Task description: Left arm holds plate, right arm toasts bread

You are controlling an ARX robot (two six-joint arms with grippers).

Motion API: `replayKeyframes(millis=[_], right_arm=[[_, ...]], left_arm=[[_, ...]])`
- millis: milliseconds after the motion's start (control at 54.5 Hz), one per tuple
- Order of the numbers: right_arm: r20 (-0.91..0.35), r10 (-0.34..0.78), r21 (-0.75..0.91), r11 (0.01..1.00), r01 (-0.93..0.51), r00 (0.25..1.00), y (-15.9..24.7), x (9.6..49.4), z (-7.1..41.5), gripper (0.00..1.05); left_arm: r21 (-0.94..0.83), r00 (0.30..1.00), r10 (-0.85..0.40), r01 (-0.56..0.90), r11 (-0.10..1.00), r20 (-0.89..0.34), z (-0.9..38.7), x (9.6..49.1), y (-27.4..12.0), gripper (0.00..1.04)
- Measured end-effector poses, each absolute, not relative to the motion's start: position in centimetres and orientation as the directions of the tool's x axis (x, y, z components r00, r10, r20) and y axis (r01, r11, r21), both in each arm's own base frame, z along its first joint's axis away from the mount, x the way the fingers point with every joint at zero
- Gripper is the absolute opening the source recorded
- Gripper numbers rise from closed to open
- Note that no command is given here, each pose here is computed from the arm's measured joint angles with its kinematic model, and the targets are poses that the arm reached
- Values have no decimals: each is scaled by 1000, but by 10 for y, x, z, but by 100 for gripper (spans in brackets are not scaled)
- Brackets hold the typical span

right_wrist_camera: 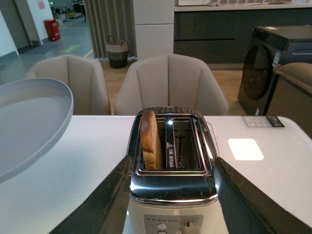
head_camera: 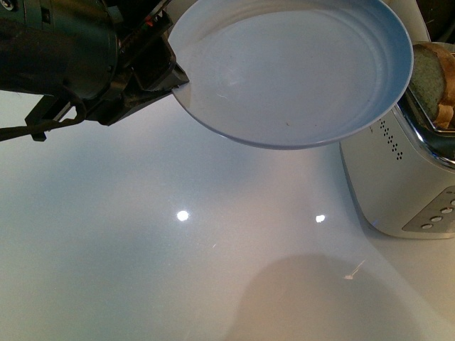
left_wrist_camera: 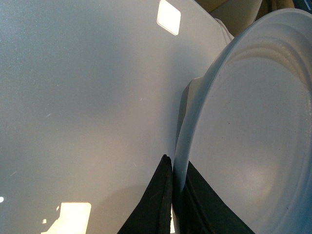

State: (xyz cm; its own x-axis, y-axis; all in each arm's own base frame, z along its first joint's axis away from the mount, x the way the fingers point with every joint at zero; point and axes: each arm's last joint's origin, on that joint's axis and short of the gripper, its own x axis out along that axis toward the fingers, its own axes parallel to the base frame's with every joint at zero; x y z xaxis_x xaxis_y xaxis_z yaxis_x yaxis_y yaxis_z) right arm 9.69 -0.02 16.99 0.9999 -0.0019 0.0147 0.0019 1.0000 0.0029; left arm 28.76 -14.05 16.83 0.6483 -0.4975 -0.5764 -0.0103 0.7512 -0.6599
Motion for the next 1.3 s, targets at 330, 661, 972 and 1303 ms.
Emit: replayKeyframes(millis=[330, 661, 972, 1303], right_arm=[[15, -2, 3, 1000, 2, 1000, 0, 97, 170, 96], [15, -2, 3, 1000, 2, 1000, 0, 97, 170, 96], [15, -1, 3, 1000, 1, 1000, 0, 97, 170, 96], [15, -2, 3, 1000, 1, 1000, 0, 97, 170, 96]], left_arm=[[-660, 648, -498, -10, 751, -576, 168, 288, -140, 3], [-660, 648, -498, -10, 751, -576, 168, 288, -140, 3], [-685, 819, -353, -65, 726, -452, 167, 287, -140, 3], [-758, 910, -231, -124, 640, -344, 175, 297, -108, 3]])
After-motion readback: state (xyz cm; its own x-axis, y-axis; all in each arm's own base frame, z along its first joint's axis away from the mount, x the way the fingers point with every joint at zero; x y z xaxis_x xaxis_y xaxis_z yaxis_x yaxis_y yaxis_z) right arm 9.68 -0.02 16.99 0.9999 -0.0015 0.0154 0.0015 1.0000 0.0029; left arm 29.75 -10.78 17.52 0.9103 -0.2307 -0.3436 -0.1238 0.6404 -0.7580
